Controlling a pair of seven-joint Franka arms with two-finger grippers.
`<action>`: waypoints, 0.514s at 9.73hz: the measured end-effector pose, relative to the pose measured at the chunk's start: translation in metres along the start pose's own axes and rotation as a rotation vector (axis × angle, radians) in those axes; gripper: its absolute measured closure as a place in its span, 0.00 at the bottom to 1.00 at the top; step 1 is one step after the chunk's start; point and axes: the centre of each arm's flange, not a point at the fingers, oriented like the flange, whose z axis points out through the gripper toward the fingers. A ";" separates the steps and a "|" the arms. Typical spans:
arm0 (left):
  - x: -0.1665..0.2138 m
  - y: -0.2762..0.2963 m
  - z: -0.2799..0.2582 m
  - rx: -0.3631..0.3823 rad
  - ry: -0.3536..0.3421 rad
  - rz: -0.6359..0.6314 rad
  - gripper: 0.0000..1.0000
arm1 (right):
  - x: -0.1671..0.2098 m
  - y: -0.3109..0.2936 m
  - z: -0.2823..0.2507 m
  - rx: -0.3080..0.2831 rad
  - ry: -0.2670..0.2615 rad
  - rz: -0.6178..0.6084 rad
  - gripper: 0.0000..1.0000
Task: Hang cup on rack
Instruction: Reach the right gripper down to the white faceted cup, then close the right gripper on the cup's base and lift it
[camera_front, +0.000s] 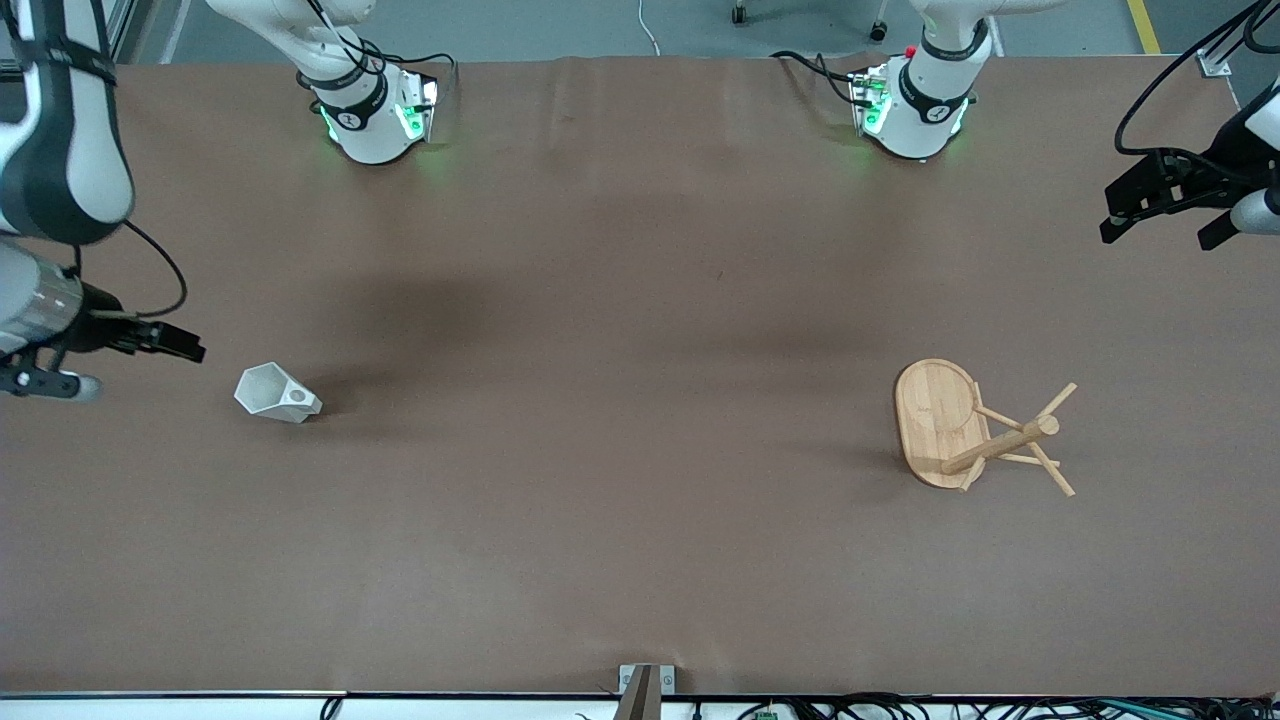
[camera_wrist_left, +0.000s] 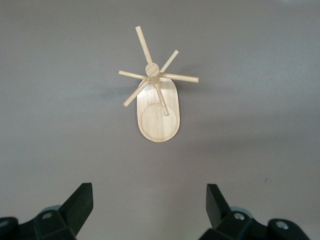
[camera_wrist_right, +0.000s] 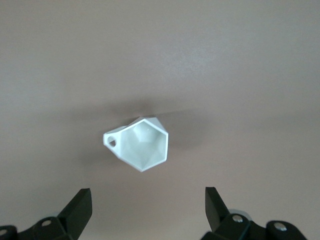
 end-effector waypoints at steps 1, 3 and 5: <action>0.000 0.000 0.000 0.000 0.000 0.000 0.00 | 0.002 0.009 0.033 -0.004 0.020 -0.017 0.00; 0.000 0.000 0.001 0.000 -0.002 0.000 0.00 | -0.006 0.012 0.091 -0.011 0.059 -0.035 0.00; 0.005 -0.001 0.009 -0.002 -0.018 0.000 0.00 | -0.016 0.010 0.129 -0.017 0.078 -0.066 0.02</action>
